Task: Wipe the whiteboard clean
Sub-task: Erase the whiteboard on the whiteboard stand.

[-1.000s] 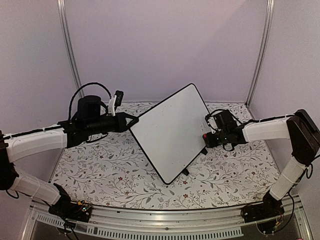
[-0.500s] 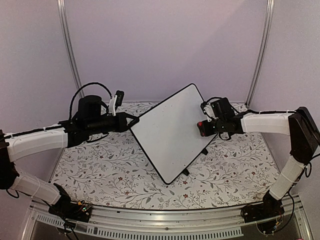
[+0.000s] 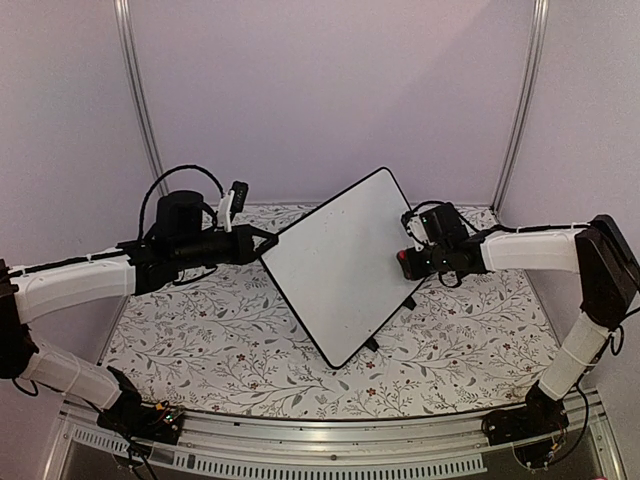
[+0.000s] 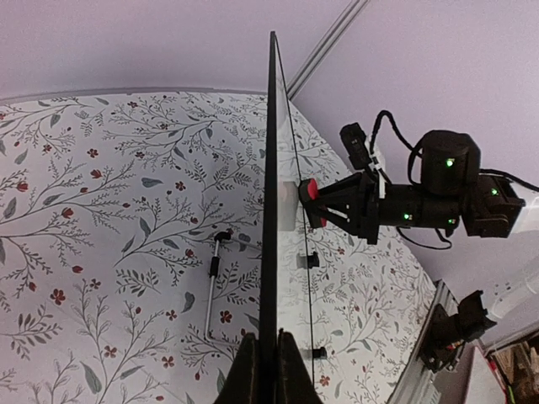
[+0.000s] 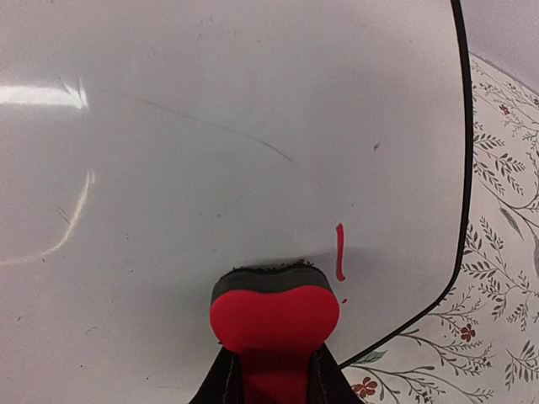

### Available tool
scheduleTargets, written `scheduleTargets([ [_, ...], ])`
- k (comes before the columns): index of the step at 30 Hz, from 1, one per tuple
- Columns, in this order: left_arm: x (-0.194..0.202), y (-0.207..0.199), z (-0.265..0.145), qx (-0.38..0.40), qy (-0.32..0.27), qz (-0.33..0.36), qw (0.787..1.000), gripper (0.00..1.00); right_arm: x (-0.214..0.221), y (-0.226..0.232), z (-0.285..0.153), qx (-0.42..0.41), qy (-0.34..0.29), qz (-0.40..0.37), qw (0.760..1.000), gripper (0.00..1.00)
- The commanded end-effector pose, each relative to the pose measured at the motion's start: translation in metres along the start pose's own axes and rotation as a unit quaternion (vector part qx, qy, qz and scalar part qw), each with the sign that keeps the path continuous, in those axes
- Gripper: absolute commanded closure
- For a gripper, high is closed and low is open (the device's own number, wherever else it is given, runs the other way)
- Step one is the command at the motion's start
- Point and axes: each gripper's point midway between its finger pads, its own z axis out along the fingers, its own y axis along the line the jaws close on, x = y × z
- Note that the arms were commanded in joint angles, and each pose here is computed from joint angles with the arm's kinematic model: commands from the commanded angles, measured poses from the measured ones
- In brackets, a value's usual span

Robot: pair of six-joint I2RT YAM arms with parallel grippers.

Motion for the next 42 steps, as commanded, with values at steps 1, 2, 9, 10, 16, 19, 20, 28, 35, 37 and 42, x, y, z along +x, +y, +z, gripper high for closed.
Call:
scheduleTargets([
  [1,0.033,-0.020,0.004,0.059,0.065,0.041,0.995,1.00,0.056,-0.004,0.002,0.014,0.065,-0.017,0.998,0.79],
  [2,0.033,-0.020,0.004,0.059,0.065,0.041,0.995,1.00,0.062,-0.006,0.001,0.017,0.069,-0.016,0.997,0.79],
  [9,0.034,-0.020,0.005,0.060,0.067,0.040,0.995,1.00,0.058,-0.008,-0.001,0.019,0.063,-0.009,0.998,0.78],
  [10,0.034,-0.020,0.005,0.060,0.067,0.041,0.995,1.00,0.053,-0.009,-0.001,0.019,0.058,-0.005,0.998,0.78],
  [16,0.034,-0.019,0.005,0.058,0.067,0.041,0.995,1.00,0.026,-0.013,0.002,0.016,0.035,0.006,0.999,0.78],
  [19,0.035,-0.020,0.006,0.059,0.067,0.041,0.995,1.00,0.014,-0.013,0.004,0.017,0.028,0.007,0.999,0.78],
  [20,0.036,-0.019,0.006,0.059,0.069,0.041,0.995,1.00,0.012,-0.014,0.006,0.018,0.027,0.006,0.999,0.78],
  [28,0.036,-0.019,0.007,0.060,0.071,0.040,0.995,1.00,-0.015,-0.019,0.007,0.032,0.007,0.004,0.999,0.78],
  [35,0.037,-0.019,0.008,0.060,0.072,0.040,0.995,1.00,-0.028,-0.021,0.004,0.032,-0.005,0.004,0.999,0.77],
  [37,0.037,-0.019,0.007,0.060,0.072,0.040,0.995,1.00,-0.021,-0.019,0.006,0.027,0.005,0.001,1.000,0.77],
  [42,0.037,-0.019,0.008,0.060,0.072,0.040,0.995,1.00,0.012,-0.016,0.012,0.014,0.045,-0.002,0.999,0.78],
])
